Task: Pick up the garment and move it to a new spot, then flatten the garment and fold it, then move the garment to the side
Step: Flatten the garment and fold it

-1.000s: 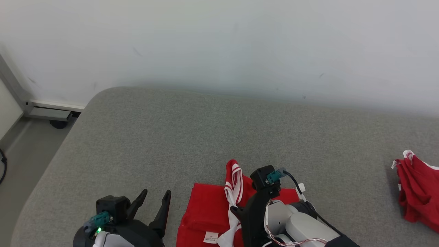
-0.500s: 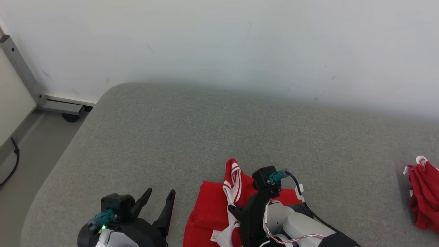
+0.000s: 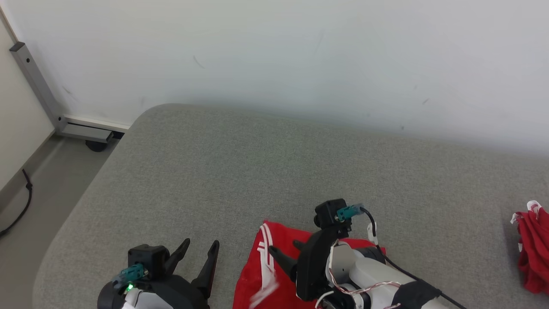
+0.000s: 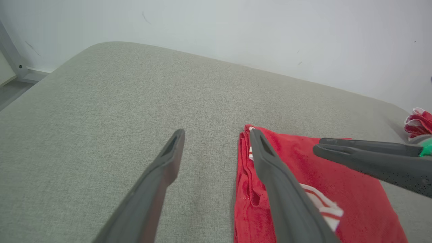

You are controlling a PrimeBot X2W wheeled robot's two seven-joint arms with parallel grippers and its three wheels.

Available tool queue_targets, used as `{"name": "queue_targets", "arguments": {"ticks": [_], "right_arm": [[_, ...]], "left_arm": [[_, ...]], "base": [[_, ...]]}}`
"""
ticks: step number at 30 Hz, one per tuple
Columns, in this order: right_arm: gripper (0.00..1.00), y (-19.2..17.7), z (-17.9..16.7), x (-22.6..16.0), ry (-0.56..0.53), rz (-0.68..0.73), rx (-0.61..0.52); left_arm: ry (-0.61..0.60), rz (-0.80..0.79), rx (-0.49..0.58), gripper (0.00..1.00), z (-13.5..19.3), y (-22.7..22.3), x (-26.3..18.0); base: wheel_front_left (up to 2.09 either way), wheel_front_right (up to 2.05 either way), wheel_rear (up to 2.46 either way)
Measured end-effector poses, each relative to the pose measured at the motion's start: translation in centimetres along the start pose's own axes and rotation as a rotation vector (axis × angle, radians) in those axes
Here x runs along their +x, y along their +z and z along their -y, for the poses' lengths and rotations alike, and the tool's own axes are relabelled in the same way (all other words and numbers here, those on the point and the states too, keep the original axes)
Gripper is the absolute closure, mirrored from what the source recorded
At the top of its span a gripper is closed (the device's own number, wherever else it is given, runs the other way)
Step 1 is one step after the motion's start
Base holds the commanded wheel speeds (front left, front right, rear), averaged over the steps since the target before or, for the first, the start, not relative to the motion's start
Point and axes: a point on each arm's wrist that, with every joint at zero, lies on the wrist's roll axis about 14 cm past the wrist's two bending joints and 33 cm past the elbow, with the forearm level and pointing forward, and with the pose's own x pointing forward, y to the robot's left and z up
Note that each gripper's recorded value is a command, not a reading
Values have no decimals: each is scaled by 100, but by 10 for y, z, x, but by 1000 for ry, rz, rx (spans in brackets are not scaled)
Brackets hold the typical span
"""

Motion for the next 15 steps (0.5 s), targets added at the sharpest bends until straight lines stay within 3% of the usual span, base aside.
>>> {"name": "queue_targets", "arguments": {"ticks": [9,15], "right_arm": [[0,34,-9,-1,20,116,-13],[0,43,27,-8,-105,149,-65]], "left_arm": [[1,6,3,0,0,1,-1],[16,21,10,0,-8,3,-3]], "base": [[0,0,0],[0,0,0]]}}
